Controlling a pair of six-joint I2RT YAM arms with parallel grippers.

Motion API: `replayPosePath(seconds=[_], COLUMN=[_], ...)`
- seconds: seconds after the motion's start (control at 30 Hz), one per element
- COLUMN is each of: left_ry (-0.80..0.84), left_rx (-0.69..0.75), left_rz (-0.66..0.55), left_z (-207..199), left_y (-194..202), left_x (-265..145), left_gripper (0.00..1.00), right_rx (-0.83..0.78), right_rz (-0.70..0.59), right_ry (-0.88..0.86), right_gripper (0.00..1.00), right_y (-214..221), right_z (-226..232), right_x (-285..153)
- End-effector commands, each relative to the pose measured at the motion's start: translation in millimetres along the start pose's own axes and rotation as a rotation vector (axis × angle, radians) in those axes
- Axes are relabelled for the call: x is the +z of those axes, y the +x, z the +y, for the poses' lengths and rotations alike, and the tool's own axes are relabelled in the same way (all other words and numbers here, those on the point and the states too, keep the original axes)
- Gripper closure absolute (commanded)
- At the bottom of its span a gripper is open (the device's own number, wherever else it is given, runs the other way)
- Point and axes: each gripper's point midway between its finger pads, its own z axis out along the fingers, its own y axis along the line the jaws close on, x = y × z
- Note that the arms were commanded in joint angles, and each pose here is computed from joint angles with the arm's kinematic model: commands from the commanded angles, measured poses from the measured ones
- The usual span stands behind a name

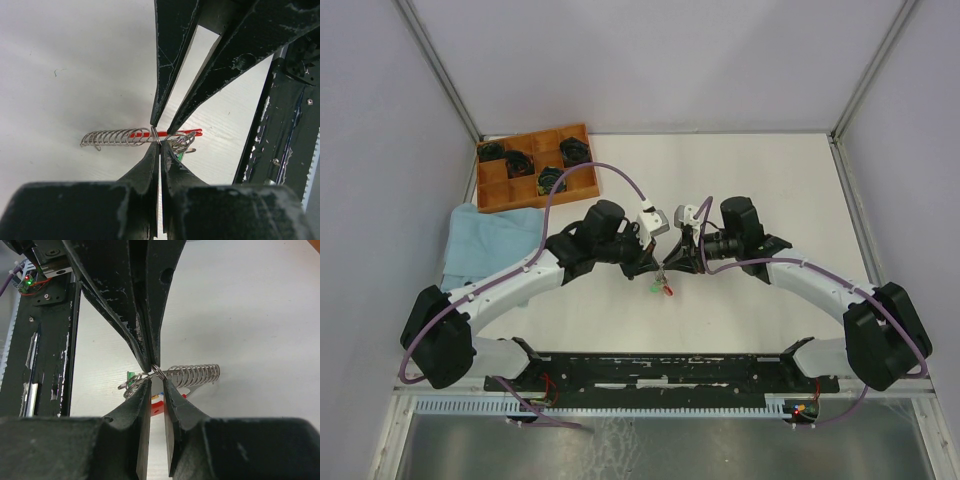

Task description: Put the keys on the keyring

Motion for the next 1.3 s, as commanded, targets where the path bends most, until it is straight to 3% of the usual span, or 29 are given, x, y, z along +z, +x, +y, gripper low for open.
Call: replayPosePath(seconds=[0.0, 0.5, 0.9, 1.13, 1.27], left_ry=[0.051, 0.047, 0.06, 0.061, 0.049], left_rx=[0.081, 0.083, 0.099, 0.099, 0.095], left_rz=[-0.07, -0.075, -0.099, -0.103, -0.115], left_z=[-8, -8, -11, -10, -8], left_y=[-23, -23, -27, -27, -27], left_x=[0, -1, -2, -1, 1], left_gripper=[0.97, 0.97, 0.97, 0.97, 0.95], right_rx=[-0.077, -0.09, -0.051, -0.043, -0.033], right_rz=[-0.063, -0.059, -0.05, -0.061, -0.072], right_ry=[-0.019, 0.042, -0.088, -0.102, -0.106], right_gripper=[0.77, 0.74, 0.76, 0.87, 0.99], right_y=[-24, -21, -19, -21, -25], right_z=[-2, -11, 3, 3, 3], right_x=[0, -4, 2, 4, 6])
